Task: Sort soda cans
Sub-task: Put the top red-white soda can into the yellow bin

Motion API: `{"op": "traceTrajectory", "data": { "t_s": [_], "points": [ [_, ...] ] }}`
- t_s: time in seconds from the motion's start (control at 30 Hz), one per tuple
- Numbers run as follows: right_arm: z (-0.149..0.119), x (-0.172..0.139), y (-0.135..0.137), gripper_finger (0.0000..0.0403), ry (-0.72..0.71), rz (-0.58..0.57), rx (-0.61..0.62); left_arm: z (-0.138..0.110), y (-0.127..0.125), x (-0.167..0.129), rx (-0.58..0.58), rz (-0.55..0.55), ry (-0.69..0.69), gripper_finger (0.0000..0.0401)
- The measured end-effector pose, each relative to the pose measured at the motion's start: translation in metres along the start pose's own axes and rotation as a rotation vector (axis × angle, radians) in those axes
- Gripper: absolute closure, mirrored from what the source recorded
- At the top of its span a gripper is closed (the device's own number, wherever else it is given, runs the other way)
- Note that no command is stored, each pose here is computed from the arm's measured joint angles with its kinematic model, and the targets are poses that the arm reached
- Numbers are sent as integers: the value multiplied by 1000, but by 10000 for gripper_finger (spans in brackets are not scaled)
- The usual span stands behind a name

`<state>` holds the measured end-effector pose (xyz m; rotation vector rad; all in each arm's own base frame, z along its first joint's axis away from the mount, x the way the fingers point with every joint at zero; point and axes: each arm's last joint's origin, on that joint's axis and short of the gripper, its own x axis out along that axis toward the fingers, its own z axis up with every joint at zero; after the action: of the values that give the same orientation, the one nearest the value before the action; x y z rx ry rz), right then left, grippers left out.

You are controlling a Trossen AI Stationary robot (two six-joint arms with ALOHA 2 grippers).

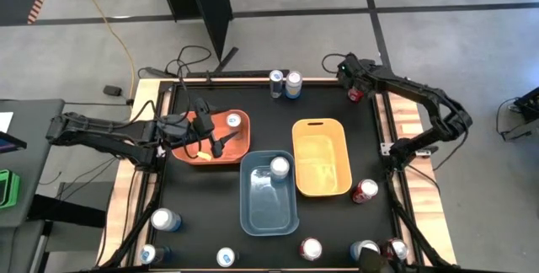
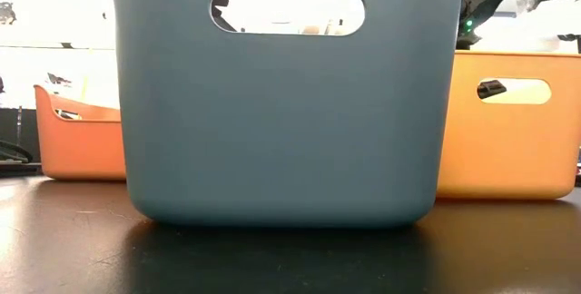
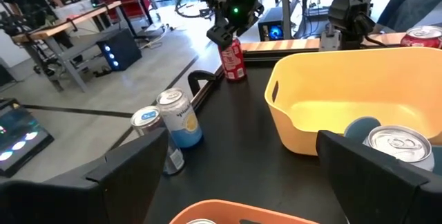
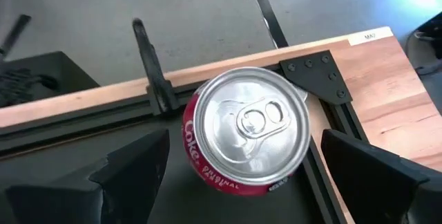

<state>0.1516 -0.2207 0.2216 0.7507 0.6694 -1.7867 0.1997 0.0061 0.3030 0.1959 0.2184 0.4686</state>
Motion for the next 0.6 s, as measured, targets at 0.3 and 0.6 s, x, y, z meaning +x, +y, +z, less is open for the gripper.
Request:
{"op": "traceTrajectory", "data": {
  "t_s": [0.3,0.6],
  "points": [
    [2,12,4,8,7,-42,51,-2,0,0,2,1,4,35],
    [1,14,5,10,18,-43,69,-2,0,0,3,1,4,35]
  ]
}}
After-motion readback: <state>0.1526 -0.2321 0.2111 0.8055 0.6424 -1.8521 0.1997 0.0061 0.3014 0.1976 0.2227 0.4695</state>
